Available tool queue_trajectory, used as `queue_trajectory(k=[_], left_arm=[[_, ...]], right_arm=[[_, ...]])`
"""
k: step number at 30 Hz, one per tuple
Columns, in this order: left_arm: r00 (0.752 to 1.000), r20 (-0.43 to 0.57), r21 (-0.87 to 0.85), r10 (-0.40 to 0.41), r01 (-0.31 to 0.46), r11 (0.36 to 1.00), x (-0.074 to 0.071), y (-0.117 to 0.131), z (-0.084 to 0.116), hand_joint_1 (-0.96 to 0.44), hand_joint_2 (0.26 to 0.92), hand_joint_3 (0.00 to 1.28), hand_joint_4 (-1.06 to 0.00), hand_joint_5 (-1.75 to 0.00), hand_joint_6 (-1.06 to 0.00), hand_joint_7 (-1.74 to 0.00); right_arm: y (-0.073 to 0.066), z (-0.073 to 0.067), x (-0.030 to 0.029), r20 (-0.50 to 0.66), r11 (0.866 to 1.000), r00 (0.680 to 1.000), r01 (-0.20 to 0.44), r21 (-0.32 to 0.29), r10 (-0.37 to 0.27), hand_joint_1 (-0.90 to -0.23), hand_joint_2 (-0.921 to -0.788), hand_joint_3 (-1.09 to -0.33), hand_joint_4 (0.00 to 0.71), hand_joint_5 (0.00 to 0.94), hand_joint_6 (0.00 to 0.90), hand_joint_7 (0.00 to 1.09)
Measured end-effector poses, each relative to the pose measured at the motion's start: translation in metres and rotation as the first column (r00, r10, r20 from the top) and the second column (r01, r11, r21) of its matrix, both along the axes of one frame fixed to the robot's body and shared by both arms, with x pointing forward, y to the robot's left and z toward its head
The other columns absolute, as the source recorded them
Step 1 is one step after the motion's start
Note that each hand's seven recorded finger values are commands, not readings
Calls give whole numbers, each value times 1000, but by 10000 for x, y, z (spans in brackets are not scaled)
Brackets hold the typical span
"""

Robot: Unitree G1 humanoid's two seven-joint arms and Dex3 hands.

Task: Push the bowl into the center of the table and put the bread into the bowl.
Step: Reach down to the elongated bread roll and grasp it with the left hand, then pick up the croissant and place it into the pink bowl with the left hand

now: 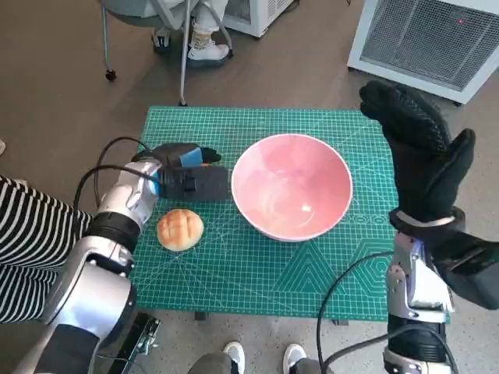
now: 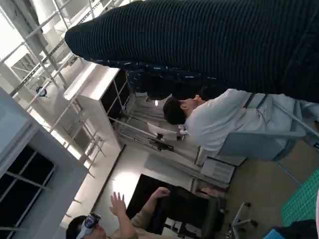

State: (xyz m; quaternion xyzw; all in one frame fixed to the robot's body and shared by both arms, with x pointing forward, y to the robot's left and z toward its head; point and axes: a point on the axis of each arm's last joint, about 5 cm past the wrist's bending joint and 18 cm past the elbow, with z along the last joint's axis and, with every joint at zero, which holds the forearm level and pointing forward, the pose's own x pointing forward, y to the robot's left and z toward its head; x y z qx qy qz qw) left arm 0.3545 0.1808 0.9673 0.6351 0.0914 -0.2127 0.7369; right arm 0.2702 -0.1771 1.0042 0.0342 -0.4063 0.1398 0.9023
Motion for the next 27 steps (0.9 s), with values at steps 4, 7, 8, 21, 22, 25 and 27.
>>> queue_trajectory(k=[4,7,8,21,22,25,27], left_arm=[[1000,23,13,-10,10,1000,-3,10,0,-66,919,154,-669,-868,-523,-1299],[999,41,12,-17,17,1000,-5,24,7,-21,920,145,-642,-1057,-517,-1333],[999,50,10,-19,19,1000,-5,31,11,-13,920,139,-644,-1098,-519,-1322],[988,151,-83,-25,38,996,8,132,146,1,920,96,-680,-1212,-571,-1179],[987,158,-85,-24,38,996,12,137,163,1,920,95,-681,-1212,-571,-1178],[984,176,-87,-23,39,995,26,139,211,1,920,95,-682,-1212,-572,-1176],[983,184,-92,-24,41,995,29,140,227,1,920,87,-689,-1209,-584,-1160]], right_arm=[[-4,1,-1,1,1000,1000,2,-1,-2,-663,-921,-708,211,4,140,379],[-4,1,-2,3,1000,1000,3,-1,-3,-666,-921,-708,212,5,141,380],[-4,1,-2,3,1000,1000,3,-2,-3,-667,-921,-708,212,5,141,381],[-8,-2,-4,3,1000,1000,6,-3,-6,-671,-921,-709,213,4,141,383],[-8,-2,-4,3,1000,1000,6,-3,-6,-671,-921,-709,213,4,141,383],[-8,-2,-4,3,1000,1000,6,-2,-6,-671,-921,-709,213,4,141,384],[-8,-2,-4,3,1000,1000,6,-2,-6,-671,-921,-709,213,3,140,384]])
